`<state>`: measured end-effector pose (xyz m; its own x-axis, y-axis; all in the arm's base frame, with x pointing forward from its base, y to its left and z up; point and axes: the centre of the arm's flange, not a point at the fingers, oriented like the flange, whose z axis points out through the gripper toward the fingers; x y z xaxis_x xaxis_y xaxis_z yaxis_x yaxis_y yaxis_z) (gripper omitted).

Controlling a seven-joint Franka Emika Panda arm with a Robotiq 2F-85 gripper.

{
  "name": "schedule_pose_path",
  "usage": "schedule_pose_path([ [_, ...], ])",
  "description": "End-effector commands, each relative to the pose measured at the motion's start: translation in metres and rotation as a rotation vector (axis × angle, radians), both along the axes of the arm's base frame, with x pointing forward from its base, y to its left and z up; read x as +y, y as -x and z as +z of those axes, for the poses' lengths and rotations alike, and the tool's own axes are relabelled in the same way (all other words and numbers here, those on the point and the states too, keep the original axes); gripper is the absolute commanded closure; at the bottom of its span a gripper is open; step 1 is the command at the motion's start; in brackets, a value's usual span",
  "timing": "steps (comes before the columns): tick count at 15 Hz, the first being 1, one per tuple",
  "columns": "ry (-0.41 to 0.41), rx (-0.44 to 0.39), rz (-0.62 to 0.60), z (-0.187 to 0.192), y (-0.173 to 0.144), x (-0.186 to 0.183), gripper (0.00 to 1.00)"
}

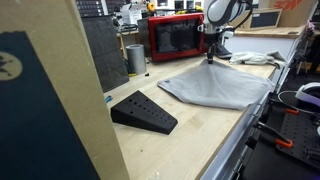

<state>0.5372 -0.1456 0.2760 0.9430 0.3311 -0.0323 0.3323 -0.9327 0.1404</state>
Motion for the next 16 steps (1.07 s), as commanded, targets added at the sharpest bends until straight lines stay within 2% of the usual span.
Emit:
schedule_pose_path([
  [1,0.083,-0.091,0.034,0.046,-0.002,0.003,0.99],
  [7,0.203,-0.179,0.099,0.081,-0.024,0.013,0.99],
  [8,0.225,-0.195,0.108,0.083,-0.026,0.015,0.94],
  [9,0.243,-0.207,0.112,0.085,-0.027,0.017,0.95],
  [10,0.26,-0.221,0.109,0.087,-0.028,0.018,0.84],
  [11,0.271,-0.232,0.105,0.09,-0.027,0.018,0.69],
  [16,0.281,-0.329,0.074,0.121,-0.022,0.022,0.34],
])
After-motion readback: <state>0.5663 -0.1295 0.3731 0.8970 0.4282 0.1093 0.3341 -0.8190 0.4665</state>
